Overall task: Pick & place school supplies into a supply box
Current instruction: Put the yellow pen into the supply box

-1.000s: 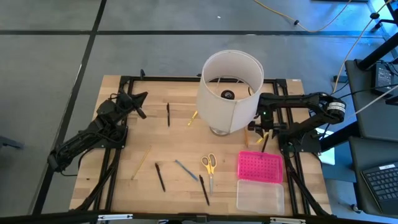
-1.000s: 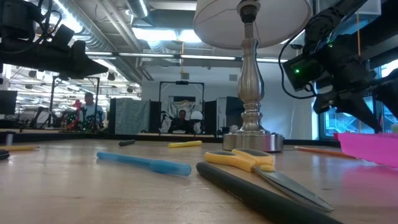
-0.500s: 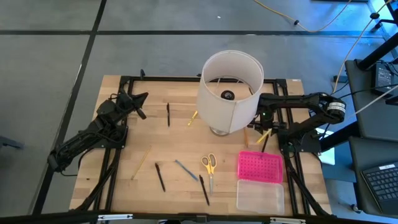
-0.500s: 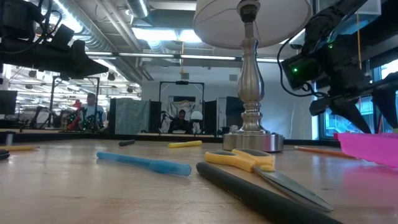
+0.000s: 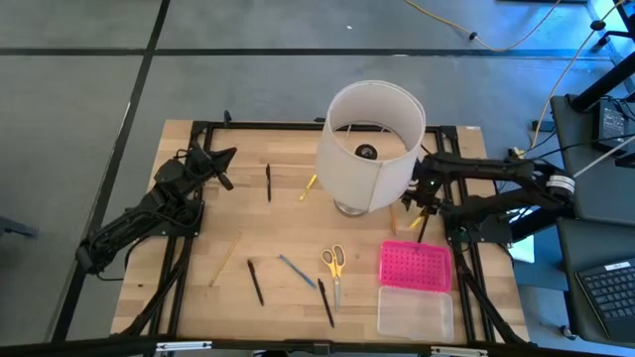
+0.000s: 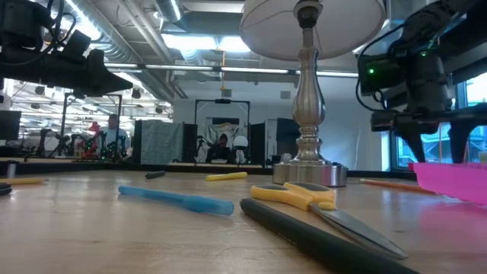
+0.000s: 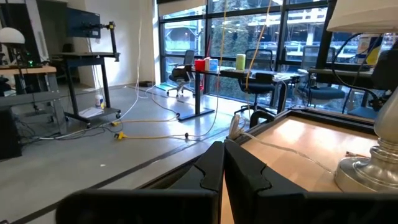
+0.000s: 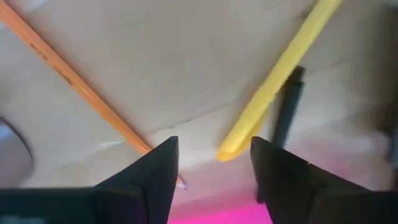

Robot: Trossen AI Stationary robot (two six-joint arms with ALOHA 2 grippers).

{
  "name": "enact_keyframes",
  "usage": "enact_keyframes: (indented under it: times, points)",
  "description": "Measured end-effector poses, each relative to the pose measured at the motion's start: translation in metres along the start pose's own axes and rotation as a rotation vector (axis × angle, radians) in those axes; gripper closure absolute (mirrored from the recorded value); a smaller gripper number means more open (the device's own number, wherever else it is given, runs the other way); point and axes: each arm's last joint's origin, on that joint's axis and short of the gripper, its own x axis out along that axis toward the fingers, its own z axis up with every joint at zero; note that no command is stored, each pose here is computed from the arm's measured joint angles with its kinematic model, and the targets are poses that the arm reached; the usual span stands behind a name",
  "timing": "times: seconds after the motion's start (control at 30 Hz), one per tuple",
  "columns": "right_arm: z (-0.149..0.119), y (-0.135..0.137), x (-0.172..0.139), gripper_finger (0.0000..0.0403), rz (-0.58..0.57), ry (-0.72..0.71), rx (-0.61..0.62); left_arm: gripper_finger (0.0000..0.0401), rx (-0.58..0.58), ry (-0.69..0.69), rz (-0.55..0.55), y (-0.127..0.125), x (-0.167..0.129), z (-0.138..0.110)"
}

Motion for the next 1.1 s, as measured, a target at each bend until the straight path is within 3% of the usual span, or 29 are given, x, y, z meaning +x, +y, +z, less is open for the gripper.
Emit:
enact_keyframes:
  times: [0.37,1.1]
  points:
    - [-0.005,-0.017,0.016,0.0199,-0.081,0.012,0.129,0.0395,-0.002,0.003,-0.015,0.000,0.000,0.000]
    - [-0.004,-0.013,0.018,0.0199,-0.026,-0.048,0.142,0.0395,-0.002,0.004,-0.026,-0.001,0.000,0.000]
